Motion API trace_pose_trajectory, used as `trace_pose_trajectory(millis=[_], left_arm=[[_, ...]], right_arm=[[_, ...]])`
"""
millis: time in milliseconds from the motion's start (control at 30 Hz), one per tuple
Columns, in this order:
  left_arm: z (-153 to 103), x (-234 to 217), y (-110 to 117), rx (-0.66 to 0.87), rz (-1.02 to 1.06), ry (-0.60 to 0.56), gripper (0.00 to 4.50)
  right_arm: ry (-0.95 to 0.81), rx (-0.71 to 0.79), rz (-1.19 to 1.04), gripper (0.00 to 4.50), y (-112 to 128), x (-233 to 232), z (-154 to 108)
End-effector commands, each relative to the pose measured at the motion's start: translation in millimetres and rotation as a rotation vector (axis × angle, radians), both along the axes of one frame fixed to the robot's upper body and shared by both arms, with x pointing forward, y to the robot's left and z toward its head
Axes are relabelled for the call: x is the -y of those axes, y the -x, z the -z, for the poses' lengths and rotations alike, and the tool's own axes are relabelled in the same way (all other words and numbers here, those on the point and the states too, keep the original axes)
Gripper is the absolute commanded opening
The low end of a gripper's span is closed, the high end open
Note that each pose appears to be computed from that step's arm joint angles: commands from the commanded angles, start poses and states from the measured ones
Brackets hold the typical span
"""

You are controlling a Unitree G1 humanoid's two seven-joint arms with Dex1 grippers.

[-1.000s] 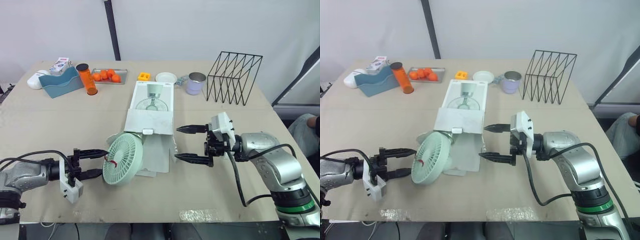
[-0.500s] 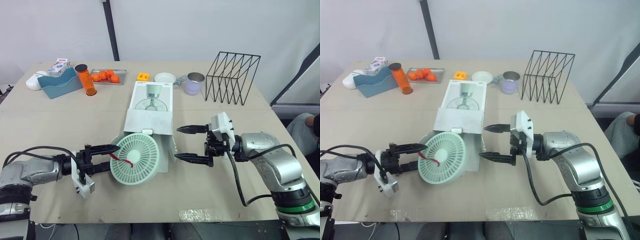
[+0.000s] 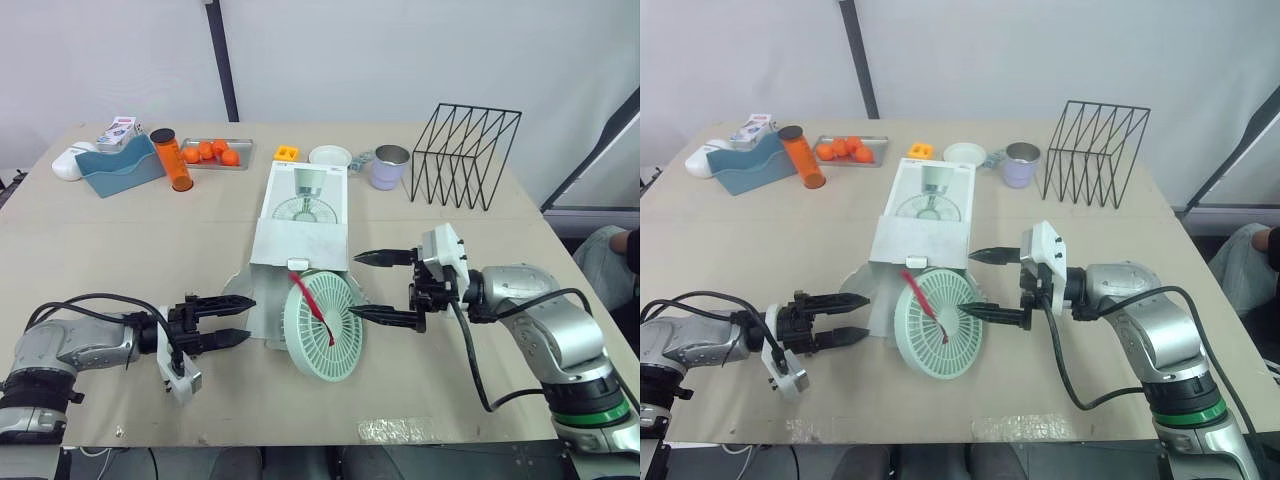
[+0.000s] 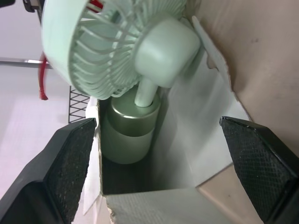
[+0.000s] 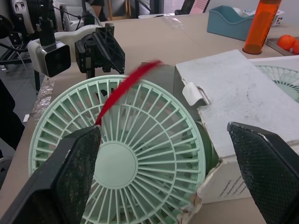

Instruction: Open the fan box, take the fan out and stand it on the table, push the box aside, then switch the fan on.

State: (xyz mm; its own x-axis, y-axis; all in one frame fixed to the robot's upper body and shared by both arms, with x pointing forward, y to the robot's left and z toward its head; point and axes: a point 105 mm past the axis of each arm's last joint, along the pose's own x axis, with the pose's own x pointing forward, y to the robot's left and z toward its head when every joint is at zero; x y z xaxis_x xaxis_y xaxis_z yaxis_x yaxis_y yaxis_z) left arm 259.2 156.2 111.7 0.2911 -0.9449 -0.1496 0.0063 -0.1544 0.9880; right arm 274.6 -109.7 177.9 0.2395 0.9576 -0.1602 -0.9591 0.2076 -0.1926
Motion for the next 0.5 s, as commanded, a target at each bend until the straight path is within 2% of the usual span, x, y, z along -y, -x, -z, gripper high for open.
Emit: trace_pose_trajectory(millis=[33,267,500], left_arm=[[-20.6,6.7,-2.7,0.074,0.034,0.049,4.49],[-46.3,21.4,1.0,0.106,0.168,0.049,4.49],[-51.7,32.2,15.5,0.066,0.344,-0.116,4.49]], right_arm=[[-0.004,0.052,-0.005,4.5,3.4,-0.5,-8.8],[0.001,0.054,-0.002,4.5,0.9,0.6,-8.4],[-0.006,0.049,-0.01,4.5,-1.6,-2.4,-6.7]])
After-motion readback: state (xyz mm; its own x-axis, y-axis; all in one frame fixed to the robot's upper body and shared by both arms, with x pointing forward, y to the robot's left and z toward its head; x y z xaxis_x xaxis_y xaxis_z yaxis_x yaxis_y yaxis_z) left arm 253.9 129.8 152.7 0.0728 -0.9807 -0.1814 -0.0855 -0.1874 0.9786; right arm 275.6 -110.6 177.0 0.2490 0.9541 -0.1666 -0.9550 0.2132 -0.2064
